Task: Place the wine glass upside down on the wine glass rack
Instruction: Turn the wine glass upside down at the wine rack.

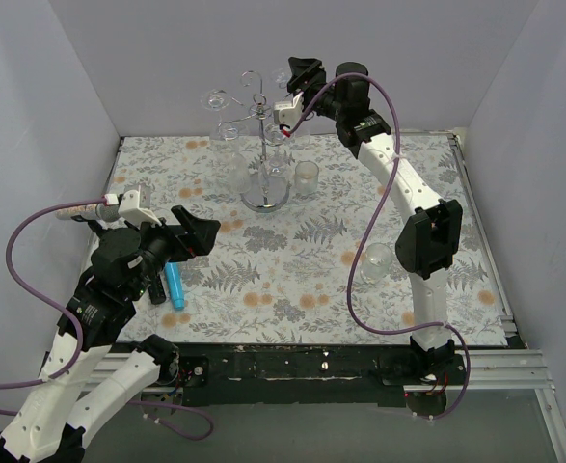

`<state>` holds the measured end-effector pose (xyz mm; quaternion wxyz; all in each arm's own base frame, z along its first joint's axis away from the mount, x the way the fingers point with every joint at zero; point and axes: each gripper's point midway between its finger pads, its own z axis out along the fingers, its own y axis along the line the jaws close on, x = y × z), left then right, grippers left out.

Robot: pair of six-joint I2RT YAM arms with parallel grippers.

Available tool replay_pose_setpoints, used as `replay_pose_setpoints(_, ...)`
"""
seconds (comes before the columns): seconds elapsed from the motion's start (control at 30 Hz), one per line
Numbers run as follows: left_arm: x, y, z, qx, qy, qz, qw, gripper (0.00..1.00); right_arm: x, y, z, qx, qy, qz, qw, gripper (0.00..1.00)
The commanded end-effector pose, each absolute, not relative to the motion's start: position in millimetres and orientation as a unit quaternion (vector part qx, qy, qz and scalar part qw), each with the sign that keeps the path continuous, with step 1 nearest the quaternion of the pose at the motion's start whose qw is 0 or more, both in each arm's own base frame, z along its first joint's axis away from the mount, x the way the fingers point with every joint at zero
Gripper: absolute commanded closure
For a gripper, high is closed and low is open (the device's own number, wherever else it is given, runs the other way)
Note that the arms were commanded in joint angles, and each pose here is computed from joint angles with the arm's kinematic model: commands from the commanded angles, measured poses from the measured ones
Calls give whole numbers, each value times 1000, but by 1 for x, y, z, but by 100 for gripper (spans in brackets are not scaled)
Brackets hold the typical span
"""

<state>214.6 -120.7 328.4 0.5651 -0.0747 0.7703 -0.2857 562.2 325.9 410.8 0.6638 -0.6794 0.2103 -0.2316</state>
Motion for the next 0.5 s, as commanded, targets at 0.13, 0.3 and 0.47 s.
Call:
replay_pose_setpoints(0.13, 216, -117, 328, -80, 767, -280, 572, 2, 541, 319, 459, -672, 161, -266, 672, 37)
replay_pose_setpoints(0.3, 217, -117, 327, -79, 768, -278, 572, 2, 539, 322, 457, -685, 154, -260, 663, 35)
replay_pose_setpoints(0.47, 217, -117, 328, -79, 767, -277, 573, 2, 540, 324, 451, -693, 153, -255, 657, 33)
